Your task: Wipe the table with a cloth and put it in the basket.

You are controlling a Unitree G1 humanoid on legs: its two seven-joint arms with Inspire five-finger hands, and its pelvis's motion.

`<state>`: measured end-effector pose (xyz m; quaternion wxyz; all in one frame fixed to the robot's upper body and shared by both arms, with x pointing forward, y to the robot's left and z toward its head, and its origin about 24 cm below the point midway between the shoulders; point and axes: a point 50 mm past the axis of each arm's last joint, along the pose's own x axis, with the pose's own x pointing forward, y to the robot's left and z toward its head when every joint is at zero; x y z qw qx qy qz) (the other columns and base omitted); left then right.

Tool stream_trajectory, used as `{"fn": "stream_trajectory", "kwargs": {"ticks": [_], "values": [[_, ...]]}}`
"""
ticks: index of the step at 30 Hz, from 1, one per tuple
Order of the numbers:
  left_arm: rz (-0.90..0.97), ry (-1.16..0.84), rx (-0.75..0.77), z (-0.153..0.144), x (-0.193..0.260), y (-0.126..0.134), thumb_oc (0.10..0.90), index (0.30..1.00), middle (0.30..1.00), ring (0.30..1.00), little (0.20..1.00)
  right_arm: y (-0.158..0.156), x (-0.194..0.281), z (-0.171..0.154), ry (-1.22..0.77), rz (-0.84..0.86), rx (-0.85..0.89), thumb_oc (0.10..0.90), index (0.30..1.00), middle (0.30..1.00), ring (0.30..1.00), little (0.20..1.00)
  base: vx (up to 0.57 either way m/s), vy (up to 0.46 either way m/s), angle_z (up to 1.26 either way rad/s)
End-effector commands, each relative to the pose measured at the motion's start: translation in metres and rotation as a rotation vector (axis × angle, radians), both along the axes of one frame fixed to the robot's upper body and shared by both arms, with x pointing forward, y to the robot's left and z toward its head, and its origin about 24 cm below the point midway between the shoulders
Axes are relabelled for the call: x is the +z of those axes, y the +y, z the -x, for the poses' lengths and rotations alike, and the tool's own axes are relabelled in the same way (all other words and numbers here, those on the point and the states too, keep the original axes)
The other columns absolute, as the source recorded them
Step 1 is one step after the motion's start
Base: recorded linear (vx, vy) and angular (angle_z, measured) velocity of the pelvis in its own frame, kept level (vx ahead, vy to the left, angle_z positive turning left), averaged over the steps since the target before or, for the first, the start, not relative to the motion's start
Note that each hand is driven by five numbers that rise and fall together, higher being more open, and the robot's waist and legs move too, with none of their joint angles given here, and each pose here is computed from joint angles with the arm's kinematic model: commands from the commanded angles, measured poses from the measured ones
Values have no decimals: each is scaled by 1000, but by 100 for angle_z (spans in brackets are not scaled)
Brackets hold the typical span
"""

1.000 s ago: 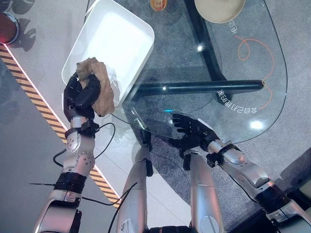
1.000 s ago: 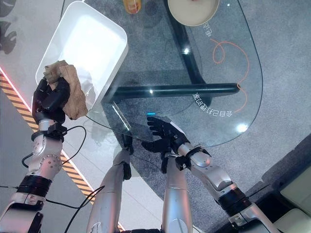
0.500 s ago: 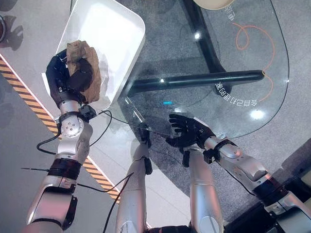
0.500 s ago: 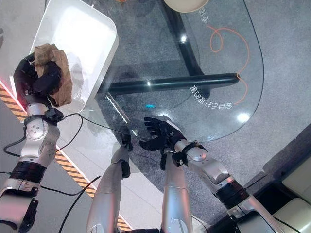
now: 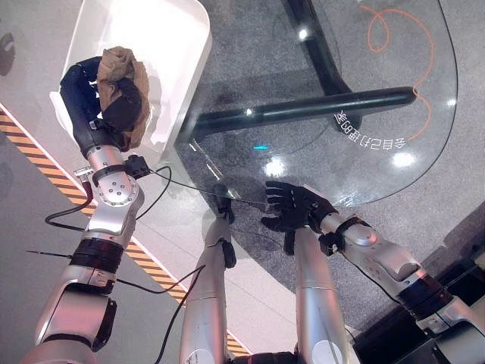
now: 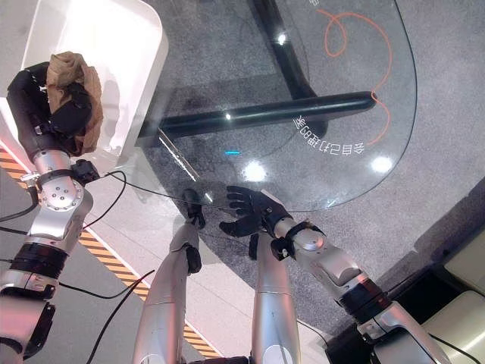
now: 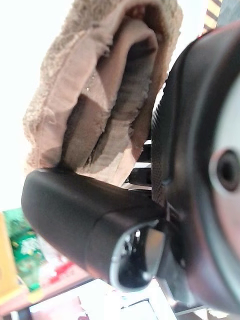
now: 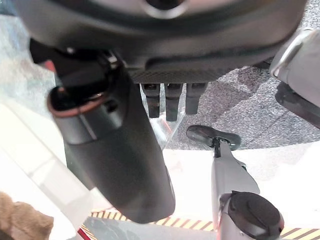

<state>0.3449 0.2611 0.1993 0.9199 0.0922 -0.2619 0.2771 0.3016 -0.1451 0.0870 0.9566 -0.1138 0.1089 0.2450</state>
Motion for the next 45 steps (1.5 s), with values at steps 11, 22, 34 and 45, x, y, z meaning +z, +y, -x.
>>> {"fn": "stream_trajectory", "kwargs": {"ticks": [11,22,34,45], "values": [[-209,-115,252,8,51,35,100,300,300,300,200,-5,-6,17,35,-6,65,800,900,900,900,900,2,32,-6],[-169,-17,237,-1,49,41,100,300,300,300,200,-5,1,12,3,-25,64,800,900,900,900,900,0,0,0],[-108,8,214,-8,49,40,800,900,900,900,900,0,6,6,-18,-39,54,800,900,900,900,900,-5,-10,0],[-94,-1,234,-7,53,45,800,900,900,900,900,3,3,6,-16,-50,64,800,900,900,900,900,-2,-3,0]]}}
